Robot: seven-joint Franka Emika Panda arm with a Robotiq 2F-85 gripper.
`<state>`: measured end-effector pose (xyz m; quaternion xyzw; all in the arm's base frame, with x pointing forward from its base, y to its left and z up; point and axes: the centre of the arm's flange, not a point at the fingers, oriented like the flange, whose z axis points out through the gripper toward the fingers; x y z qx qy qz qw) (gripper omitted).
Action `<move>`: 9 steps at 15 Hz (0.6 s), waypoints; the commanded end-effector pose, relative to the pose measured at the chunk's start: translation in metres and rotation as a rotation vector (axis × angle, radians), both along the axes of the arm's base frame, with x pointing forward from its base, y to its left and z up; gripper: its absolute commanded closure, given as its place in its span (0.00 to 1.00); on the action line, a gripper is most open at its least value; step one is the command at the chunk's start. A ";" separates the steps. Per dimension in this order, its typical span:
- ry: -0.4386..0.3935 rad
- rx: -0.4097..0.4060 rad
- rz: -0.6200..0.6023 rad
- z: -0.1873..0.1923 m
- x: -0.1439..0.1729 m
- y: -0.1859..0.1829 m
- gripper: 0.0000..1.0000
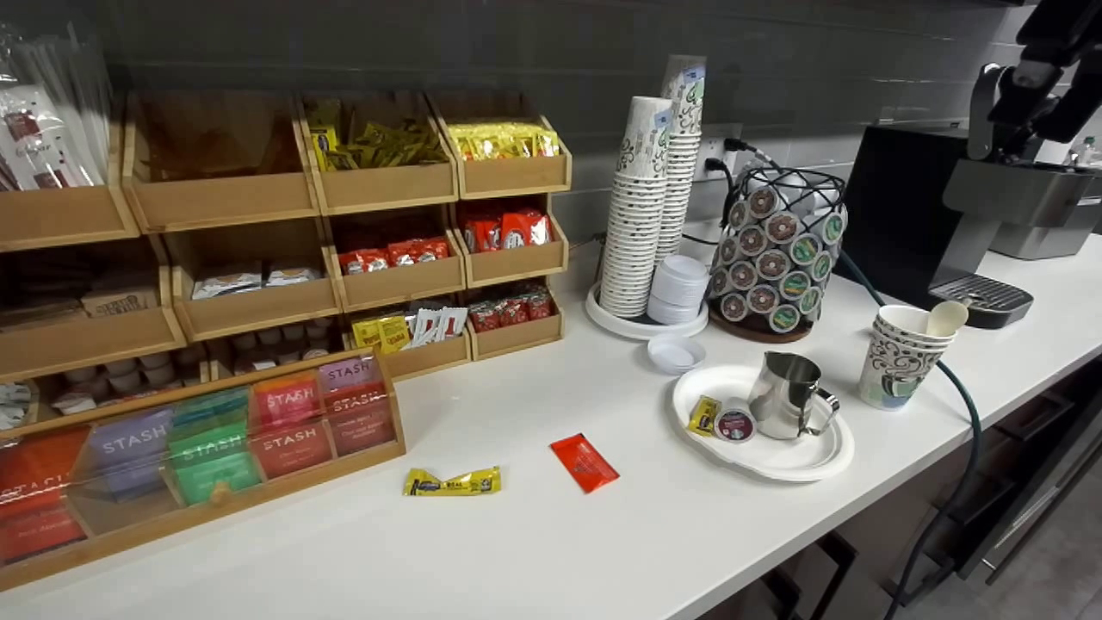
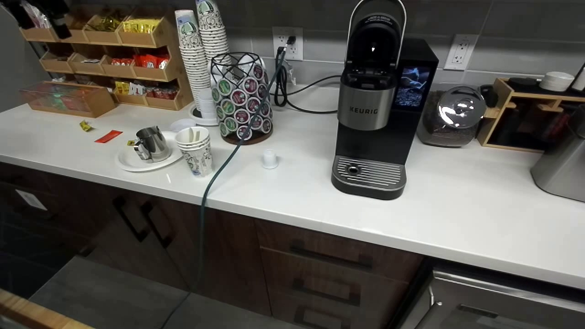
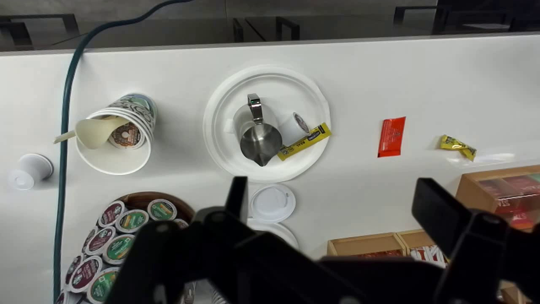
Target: Pick up one plastic spoon from the stacked cup and put it in the silver milk jug
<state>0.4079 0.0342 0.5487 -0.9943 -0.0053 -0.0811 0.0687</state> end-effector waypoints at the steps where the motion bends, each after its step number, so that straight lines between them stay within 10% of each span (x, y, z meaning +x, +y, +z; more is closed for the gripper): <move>1: 0.000 0.000 -0.001 0.000 0.000 0.000 0.00; 9: 0.115 -0.143 0.067 -0.049 0.007 -0.093 0.00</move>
